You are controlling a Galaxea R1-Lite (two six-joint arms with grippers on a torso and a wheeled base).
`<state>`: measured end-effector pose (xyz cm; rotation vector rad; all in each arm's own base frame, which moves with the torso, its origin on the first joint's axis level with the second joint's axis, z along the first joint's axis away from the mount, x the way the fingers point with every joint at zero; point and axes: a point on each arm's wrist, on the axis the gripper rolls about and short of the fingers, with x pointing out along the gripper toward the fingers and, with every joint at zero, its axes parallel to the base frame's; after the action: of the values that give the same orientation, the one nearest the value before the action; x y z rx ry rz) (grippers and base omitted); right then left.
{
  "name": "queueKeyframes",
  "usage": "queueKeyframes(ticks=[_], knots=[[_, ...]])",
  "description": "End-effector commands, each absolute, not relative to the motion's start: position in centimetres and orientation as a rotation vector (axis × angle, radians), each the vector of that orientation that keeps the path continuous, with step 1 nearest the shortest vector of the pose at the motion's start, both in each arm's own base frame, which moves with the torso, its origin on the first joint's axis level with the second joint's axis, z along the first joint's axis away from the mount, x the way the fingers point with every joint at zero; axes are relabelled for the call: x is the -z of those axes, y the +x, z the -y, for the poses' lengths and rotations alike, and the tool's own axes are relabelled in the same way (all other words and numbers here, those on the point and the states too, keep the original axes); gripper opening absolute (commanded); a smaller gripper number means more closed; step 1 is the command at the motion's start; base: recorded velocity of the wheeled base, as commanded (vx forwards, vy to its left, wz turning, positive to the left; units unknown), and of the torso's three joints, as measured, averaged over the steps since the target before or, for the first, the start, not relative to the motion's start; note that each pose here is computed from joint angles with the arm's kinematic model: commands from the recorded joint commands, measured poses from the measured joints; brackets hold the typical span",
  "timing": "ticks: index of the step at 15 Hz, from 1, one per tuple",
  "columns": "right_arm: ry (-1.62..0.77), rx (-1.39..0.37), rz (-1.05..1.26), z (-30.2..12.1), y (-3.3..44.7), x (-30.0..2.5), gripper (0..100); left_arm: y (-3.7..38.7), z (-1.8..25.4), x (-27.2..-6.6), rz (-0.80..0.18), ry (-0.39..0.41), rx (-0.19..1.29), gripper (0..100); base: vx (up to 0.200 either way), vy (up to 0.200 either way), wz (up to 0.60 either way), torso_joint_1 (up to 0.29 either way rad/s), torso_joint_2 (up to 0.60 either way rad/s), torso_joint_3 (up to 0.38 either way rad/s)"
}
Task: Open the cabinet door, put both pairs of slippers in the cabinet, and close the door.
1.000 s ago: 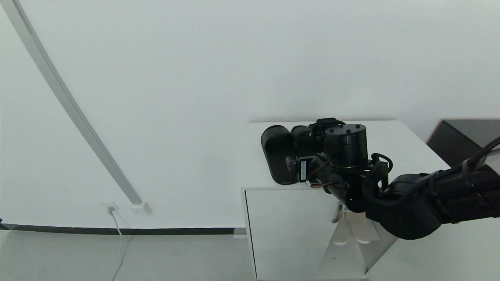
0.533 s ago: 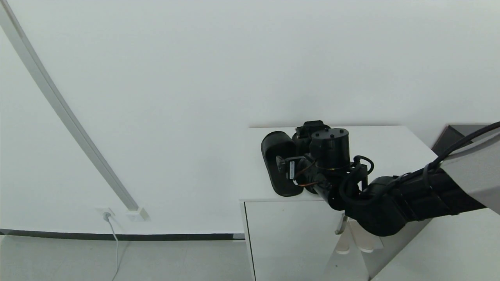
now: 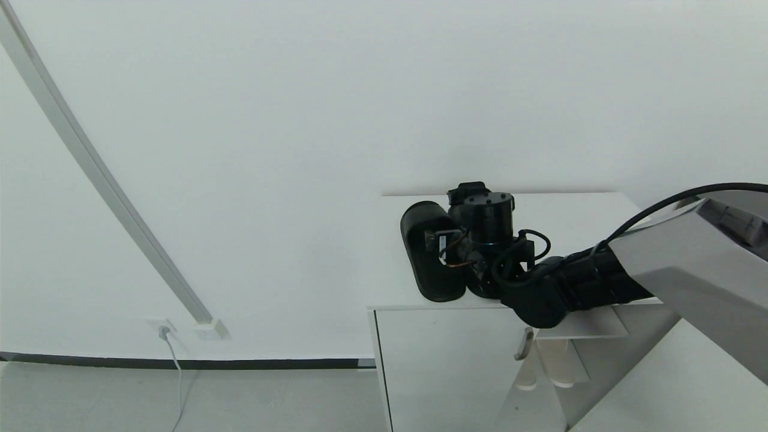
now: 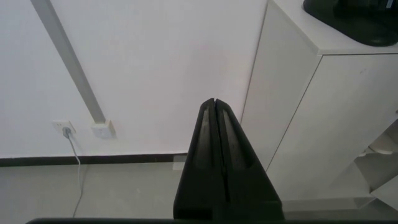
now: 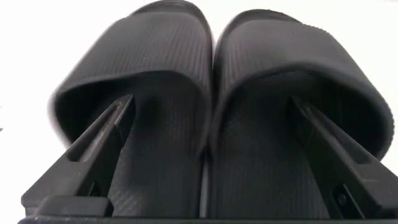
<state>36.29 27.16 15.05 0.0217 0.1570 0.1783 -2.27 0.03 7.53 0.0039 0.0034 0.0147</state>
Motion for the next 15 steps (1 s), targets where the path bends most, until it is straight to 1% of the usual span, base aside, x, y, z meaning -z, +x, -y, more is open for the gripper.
queueKeyframes(ticks=[1, 5, 6, 12, 15], knots=[[0.025, -0.168, -0.151, -27.4, 37.4, -14.5, 100, -2.3, 0.0, -7.5, -0.003, 0.003, -0.015, 0, 0.0, 0.0, 0.0, 0.0, 0.0, 0.0], [0.01, -0.169, -0.131, -27.7, 37.9, -14.6, 100, -2.3, 0.0, -7.5, -0.003, 0.005, -0.017, 0, 0.0, 0.0, 0.0, 0.0, 0.0, 0.0], [0.011, -0.169, -0.127, -27.8, 38.0, -14.7, 0, -2.3, 0.0, -7.5, -0.003, 0.005, -0.017, 0, 0.0, 0.0, 0.0, 0.0, 0.0, 0.0], [0.011, -0.17, -0.135, -27.5, 37.6, -14.7, 0, -2.3, 0.0, -7.5, -0.003, 0.005, -0.018, 0, 0.0, 0.0, 0.0, 0.0, 0.0, 0.0], [0.022, -0.18, -0.113, -26.7, 36.1, -16.1, 0, -2.3, 0.0, -7.5, -0.003, 0.003, -0.015, 0, 0.0, 0.0, 0.0, 0.0, 0.0, 0.0]])
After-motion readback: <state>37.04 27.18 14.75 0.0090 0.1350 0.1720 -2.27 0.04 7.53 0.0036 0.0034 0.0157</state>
